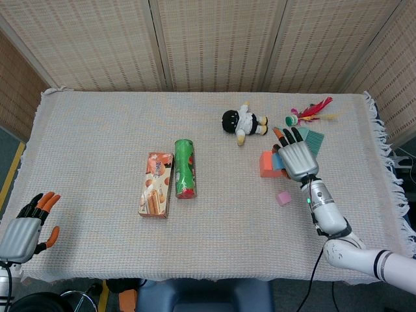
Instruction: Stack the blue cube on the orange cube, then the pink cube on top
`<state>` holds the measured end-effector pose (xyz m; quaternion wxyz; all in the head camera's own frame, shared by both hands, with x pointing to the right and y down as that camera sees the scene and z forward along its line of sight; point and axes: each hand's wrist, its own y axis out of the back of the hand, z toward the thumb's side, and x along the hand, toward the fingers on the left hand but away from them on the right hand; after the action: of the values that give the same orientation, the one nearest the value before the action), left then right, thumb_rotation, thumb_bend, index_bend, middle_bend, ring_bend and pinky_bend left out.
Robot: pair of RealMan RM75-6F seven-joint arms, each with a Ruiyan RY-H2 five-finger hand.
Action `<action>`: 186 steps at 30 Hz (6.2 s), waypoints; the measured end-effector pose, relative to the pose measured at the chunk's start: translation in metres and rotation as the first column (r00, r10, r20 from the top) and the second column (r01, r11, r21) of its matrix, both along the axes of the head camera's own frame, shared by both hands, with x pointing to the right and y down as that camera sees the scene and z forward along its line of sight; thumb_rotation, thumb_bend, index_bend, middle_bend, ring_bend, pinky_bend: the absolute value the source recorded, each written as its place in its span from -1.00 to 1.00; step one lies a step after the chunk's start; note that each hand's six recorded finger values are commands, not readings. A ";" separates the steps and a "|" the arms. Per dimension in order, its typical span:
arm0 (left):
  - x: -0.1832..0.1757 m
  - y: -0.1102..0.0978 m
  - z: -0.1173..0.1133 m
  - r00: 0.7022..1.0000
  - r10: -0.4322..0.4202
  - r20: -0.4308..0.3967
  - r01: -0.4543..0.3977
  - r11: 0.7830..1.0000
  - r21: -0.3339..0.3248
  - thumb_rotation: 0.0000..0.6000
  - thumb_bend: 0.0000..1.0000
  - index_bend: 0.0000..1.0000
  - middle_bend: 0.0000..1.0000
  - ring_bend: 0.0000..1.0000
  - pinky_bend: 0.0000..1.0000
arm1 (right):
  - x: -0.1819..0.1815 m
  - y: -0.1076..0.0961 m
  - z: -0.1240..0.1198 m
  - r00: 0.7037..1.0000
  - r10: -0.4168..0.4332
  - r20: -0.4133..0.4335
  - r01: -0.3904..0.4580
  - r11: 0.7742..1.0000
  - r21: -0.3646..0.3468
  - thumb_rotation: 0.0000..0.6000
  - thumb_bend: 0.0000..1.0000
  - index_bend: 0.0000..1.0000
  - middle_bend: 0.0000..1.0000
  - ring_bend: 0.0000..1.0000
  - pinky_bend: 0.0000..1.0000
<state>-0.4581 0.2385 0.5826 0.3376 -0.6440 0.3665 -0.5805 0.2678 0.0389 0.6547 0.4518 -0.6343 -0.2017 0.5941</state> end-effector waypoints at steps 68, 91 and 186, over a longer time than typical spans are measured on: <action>-0.003 -0.001 0.006 1.000 -0.005 0.003 0.005 0.999 -0.033 1.00 -0.08 -0.84 -0.94 -1.00 -0.61 | -0.015 -0.011 0.041 0.991 0.102 -0.090 -0.108 0.992 -0.065 1.00 -0.66 -0.43 -1.00 -1.00 -1.00; -0.001 0.002 0.001 1.000 -0.002 0.006 0.003 1.000 -0.020 1.00 -0.08 -0.84 -0.94 -1.00 -0.60 | -0.009 0.028 -0.018 0.998 0.006 0.060 -0.006 1.000 0.001 1.00 -0.66 -0.89 -1.00 -1.00 -1.00; 0.001 0.004 0.004 1.000 0.004 0.006 -0.004 0.999 -0.046 1.00 -0.06 -0.84 -0.92 -0.86 -0.53 | 0.000 0.043 -0.041 0.995 0.067 0.078 -0.054 0.986 -0.156 1.00 -0.66 0.20 0.32 0.43 0.44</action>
<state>-0.4569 0.2429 0.5864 0.3251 -0.6506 0.3507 -0.5900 0.2677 0.0822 0.6134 0.3743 -0.6851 -0.1932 0.5944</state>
